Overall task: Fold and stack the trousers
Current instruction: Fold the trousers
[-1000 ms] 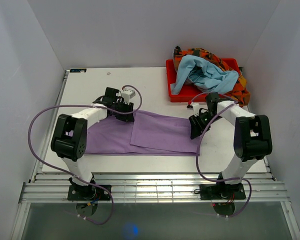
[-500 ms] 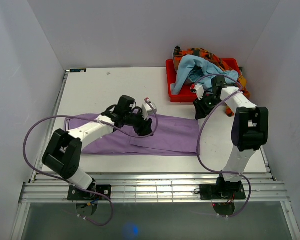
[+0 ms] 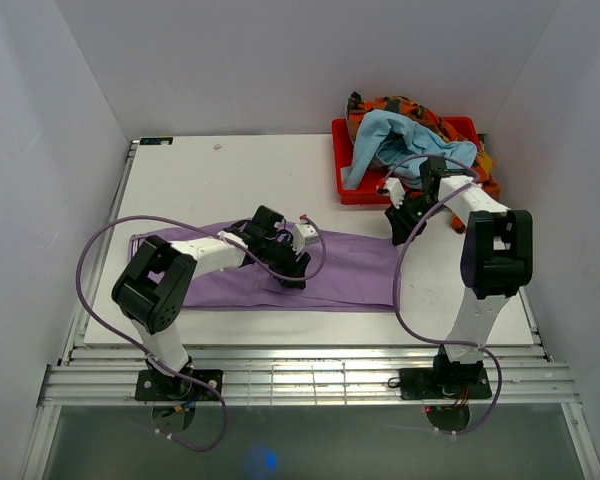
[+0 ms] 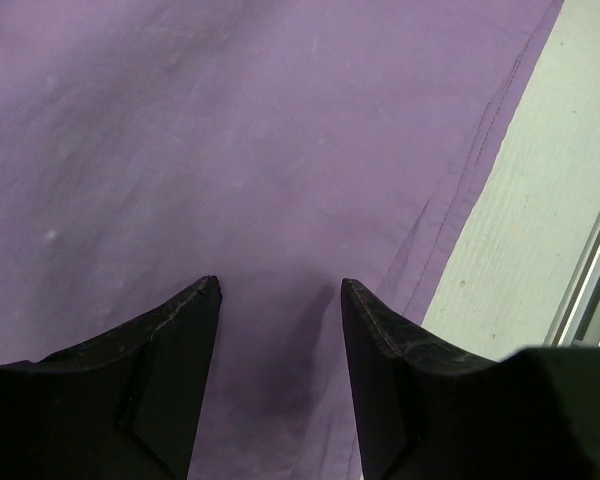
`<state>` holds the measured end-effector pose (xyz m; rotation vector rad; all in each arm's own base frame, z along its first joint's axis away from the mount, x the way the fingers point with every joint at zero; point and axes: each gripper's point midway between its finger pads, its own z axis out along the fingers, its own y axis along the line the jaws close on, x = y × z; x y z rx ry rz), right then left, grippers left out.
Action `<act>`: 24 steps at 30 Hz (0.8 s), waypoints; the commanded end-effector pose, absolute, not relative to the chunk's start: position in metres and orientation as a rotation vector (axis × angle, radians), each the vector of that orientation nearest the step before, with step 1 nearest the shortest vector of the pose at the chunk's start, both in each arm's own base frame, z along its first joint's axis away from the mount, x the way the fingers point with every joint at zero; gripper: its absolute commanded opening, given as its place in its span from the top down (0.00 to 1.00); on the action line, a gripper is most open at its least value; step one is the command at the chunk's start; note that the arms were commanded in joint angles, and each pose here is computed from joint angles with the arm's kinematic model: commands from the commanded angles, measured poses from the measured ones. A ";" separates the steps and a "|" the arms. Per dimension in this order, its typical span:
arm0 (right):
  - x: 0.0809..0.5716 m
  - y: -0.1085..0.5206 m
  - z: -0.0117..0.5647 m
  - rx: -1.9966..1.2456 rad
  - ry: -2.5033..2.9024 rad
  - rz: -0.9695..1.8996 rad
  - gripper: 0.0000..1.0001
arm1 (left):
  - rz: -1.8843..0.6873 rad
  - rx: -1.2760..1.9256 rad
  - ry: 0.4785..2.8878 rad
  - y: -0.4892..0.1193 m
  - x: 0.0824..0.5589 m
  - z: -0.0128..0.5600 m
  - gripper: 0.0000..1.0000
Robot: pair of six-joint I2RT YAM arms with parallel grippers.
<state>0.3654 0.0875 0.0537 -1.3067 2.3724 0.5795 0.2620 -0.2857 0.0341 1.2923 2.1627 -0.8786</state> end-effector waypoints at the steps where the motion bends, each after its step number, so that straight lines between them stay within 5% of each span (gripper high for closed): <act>1: 0.349 0.091 0.051 -1.358 2.369 0.644 0.62 | -0.855 1.293 2.150 -0.285 0.266 0.036 0.37; 18: 0.341 0.098 0.032 -1.409 2.392 0.683 0.61 | -0.850 1.301 2.185 -0.281 0.262 0.025 0.37; 21: 0.341 0.100 0.036 -1.420 2.385 0.691 0.76 | -0.853 1.303 2.194 -0.280 0.261 0.023 0.37; 22: 0.342 0.100 0.037 -1.423 2.381 0.689 0.90 | -0.853 1.305 2.195 -0.280 0.260 0.022 0.38; 24: 0.346 0.098 0.040 -1.427 2.371 0.664 0.92 | -0.855 1.309 2.199 -0.279 0.259 0.021 0.40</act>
